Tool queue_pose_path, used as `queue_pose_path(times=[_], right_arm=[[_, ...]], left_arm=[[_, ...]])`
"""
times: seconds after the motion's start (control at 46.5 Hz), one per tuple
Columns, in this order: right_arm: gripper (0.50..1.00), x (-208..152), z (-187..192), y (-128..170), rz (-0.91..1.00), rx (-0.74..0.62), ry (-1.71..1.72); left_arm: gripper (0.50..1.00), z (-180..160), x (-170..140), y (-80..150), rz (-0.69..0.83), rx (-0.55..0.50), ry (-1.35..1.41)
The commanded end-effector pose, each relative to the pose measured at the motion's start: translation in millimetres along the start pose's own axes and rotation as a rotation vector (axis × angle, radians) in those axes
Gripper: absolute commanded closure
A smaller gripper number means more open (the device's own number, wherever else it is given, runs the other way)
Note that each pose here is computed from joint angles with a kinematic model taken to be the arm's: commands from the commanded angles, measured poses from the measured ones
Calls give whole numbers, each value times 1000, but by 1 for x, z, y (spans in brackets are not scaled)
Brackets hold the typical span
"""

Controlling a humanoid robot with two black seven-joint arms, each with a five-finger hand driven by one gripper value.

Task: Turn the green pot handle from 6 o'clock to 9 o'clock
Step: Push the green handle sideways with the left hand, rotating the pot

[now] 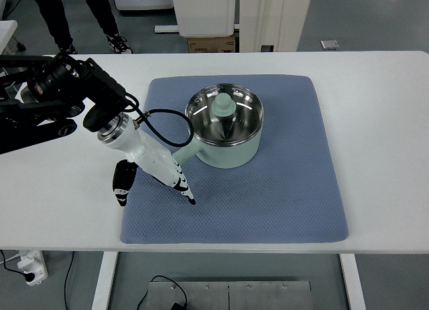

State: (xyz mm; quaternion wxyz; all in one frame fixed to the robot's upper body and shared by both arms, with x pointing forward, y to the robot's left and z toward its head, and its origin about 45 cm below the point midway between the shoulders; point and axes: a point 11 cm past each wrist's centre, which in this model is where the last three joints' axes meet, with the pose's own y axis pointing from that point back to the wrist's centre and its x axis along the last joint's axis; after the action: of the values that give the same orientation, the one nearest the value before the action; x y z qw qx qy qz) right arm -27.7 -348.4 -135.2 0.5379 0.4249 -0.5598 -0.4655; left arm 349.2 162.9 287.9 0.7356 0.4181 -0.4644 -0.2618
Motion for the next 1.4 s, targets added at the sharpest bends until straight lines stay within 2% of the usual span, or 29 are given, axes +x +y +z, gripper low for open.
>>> queue_pose_path(times=[0.0,0.882,1.377], right_arm=[[500,0,0,0,0,0,0],[500,0,0,0,0,0,0],[500,0,0,0,0,0,0]], left_arm=[[500,-2,-1,2,1,7,5],[500,-48,-17,22,17,132,113],[500,-56,-14,14,18,149,130]])
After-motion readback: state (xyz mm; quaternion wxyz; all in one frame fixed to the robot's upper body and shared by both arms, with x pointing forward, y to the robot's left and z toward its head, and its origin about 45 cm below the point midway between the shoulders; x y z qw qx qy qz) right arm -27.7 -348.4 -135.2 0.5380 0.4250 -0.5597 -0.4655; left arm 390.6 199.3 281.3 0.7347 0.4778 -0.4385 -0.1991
